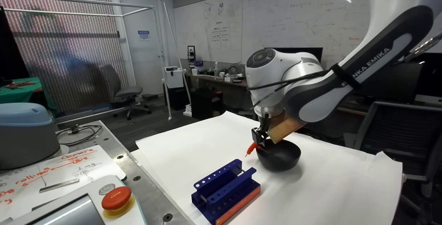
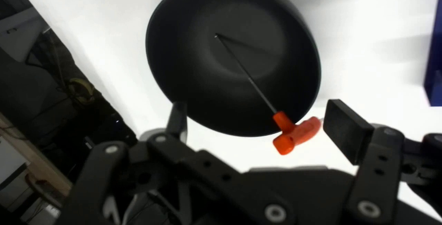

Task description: Put the orange object in the black bowl

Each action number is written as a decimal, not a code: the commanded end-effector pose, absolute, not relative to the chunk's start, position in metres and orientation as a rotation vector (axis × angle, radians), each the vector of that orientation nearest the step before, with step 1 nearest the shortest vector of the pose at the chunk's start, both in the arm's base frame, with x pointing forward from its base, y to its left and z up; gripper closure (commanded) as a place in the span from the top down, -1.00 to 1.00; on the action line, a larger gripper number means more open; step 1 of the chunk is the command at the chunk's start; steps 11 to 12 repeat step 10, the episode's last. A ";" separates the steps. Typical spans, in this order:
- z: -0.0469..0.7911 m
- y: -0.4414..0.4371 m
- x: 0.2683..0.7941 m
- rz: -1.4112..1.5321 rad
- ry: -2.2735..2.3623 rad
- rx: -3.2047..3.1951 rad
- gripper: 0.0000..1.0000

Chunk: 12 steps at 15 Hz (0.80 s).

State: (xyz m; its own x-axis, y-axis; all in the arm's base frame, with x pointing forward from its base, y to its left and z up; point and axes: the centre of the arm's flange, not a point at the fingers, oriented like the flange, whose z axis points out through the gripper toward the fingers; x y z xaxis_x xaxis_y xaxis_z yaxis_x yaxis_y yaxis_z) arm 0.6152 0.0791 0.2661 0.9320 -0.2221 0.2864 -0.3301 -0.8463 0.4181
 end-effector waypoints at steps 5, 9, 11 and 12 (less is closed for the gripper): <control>0.392 0.086 0.530 0.175 -0.307 3.042 0.98; 0.380 0.096 0.547 0.198 -0.326 3.029 1.00; 0.377 0.096 0.547 0.190 -0.326 3.028 1.00; 0.377 0.096 0.547 0.190 -0.326 3.028 1.00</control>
